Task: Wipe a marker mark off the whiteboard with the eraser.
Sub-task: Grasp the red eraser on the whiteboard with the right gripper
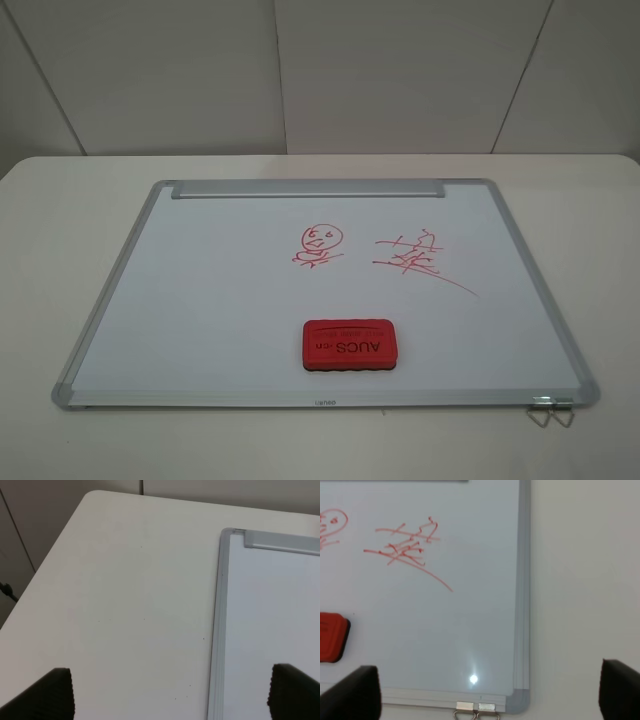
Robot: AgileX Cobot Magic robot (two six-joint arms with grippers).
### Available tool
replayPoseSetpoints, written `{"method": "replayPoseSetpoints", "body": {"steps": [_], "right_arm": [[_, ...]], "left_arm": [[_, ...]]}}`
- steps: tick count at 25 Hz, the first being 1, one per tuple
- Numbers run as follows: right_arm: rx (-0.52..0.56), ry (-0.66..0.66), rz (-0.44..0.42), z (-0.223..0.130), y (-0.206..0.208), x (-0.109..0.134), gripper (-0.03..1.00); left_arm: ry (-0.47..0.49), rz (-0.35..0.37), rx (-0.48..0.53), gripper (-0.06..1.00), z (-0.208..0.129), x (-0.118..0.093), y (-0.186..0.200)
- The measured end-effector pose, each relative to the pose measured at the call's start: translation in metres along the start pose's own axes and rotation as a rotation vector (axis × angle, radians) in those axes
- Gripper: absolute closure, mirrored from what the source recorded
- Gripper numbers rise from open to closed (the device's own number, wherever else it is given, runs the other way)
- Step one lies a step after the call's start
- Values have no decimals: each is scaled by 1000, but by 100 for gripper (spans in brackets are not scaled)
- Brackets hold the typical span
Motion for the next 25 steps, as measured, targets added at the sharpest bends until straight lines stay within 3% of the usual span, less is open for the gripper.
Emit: {"method": "replayPoseSetpoints", "body": {"steps": [3, 6, 14, 22, 25], "right_arm": [[87, 39, 18, 19, -23, 7, 19], [182, 181, 75, 34, -45, 24, 19], [433, 785, 292, 26, -107, 112, 19], [528, 1131, 431, 3, -164, 207, 19], [551, 1208, 464, -8, -177, 232, 19]], "left_arm": [[0, 0, 0, 17, 0, 0, 0], [0, 0, 0, 17, 0, 0, 0], [0, 0, 0, 17, 0, 0, 0], [0, 0, 0, 17, 0, 0, 0], [0, 0, 0, 17, 0, 0, 0]]}}
Point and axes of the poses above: a point on each arm's last joint axis where the gripper is mounted, y pointing back along that axis away from the gripper, x along the wrist's bending axis when the last joint is at zero, z = x × y, the point moved 8 cm from there along -y, pointing out along that axis toward the gripper, and after that the axes turned 6 degrees about -y, right-handed, at the moved point
